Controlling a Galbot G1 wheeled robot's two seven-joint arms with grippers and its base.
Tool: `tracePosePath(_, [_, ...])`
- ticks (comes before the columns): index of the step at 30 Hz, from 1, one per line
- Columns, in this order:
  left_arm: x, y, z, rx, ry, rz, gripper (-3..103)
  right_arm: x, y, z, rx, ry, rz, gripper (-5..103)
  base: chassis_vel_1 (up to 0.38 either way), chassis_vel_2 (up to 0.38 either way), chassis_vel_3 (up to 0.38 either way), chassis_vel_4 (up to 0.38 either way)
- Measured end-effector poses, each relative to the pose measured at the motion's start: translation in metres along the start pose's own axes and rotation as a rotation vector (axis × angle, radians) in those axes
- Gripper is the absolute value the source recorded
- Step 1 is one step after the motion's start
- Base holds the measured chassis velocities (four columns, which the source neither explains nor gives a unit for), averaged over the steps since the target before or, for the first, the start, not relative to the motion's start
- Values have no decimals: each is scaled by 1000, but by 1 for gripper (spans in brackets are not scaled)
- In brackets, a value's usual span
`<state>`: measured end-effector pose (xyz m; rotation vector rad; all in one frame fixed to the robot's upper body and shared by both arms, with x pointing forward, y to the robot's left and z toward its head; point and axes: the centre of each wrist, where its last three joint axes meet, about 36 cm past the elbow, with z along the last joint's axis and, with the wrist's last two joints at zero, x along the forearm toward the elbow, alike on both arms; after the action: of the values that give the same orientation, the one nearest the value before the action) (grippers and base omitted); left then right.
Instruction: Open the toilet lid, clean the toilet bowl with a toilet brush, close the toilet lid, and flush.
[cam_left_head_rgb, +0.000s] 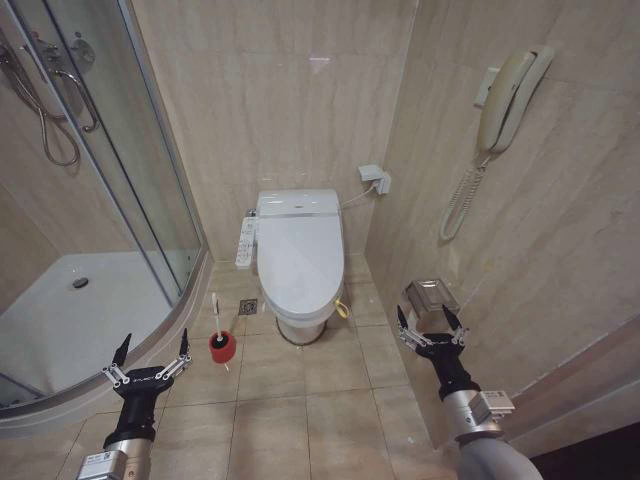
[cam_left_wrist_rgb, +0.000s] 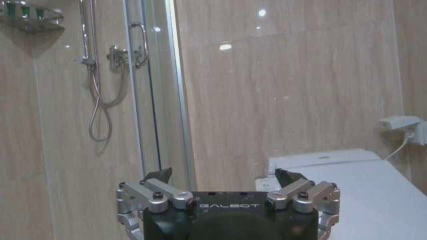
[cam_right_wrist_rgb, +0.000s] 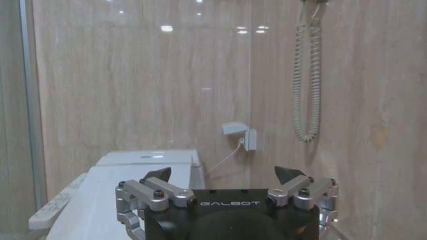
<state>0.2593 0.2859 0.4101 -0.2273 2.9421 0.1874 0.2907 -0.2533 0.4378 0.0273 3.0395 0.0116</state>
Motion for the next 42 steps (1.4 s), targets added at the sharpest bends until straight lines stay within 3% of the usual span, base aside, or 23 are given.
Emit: tracePosePath(42, [0, 0, 0, 0, 0, 0, 100, 0, 0, 0, 0, 0, 0, 100, -2, 4, 3, -2])
